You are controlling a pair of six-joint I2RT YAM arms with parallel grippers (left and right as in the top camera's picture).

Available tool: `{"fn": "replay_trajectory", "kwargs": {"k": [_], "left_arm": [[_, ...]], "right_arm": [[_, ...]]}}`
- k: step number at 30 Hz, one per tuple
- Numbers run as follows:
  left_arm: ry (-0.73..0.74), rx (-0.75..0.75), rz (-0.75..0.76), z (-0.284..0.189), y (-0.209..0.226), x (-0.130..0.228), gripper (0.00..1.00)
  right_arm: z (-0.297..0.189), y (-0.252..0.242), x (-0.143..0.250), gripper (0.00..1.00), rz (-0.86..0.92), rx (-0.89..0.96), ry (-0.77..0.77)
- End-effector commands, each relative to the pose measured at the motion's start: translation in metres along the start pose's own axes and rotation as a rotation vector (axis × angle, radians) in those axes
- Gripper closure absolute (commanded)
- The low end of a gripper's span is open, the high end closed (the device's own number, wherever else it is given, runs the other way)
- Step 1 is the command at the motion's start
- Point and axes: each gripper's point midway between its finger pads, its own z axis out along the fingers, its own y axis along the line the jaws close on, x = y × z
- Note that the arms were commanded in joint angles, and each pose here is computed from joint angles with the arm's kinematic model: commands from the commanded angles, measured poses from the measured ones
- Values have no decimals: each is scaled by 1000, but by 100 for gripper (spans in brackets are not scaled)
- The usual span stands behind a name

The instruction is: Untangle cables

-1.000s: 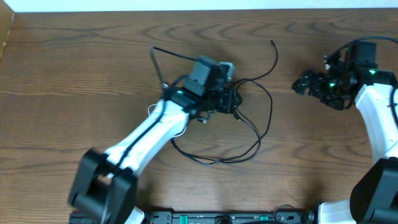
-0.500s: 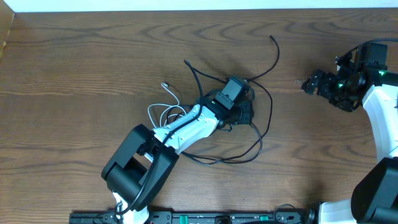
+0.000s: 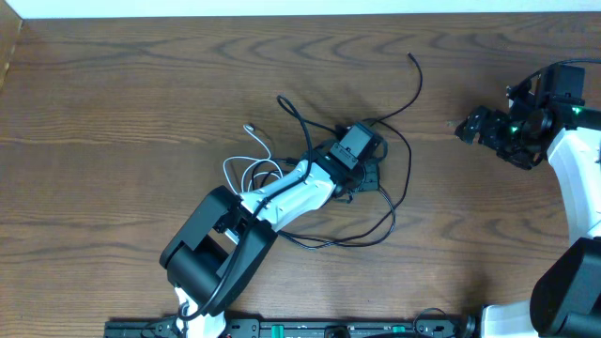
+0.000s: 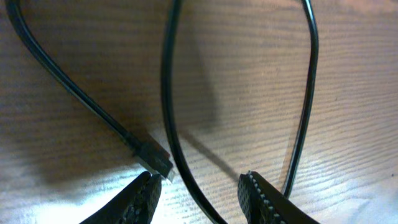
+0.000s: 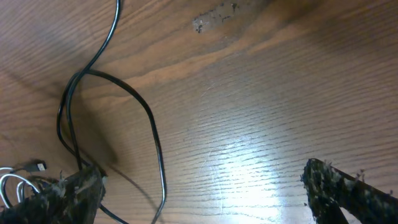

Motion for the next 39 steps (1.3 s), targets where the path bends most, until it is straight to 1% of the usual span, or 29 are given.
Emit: {"fn": "replay_trajectory", "kwargs": {"k": [1,9,11,12,14,15,18,20,23,27,31,34,36,39], "left_arm": [[-4,-18,-9,3,1,0,55],[-28,-81,-7,11,15,-2,55],[-18,-91,-9,16,19,1,62],[-16,-93,-9,17,20,1,70],[-16,-96,-9,18,21,1,81],[-18,-98,-11,18,21,0,92],[-45,-84,-15,8,21,-12,93],[-71,-46,-1,-9,16,-26,93],[-113,73,12,-49,-3,-49,93],[-251,255,12,-127,-31,-87,93],[-485,389,36,-225,-49,-120,93],[-655,413,27,-284,-46,-137,92],[-801,410,3,-329,-37,-149,92],[-987,431,-21,-389,-28,-159,93]], "right_arm": [[0,-1,-1,1,9,4,-1],[0,0,-3,1,7,-2,-9],[0,0,-3,1,6,-2,-11],[0,1,-3,1,6,-2,-11],[0,1,-3,1,6,-2,-11],[0,1,-3,1,6,-2,-11],[0,1,-4,1,4,-3,-15],[0,1,-4,1,4,-3,-16],[0,2,-5,1,2,-8,-19],[2,10,-3,1,-18,-19,-15],[4,22,-3,1,-53,-35,-22],[6,37,-5,1,-104,-70,-37],[7,57,-3,1,-179,-139,-39],[4,102,5,1,-302,-315,-35]]}}
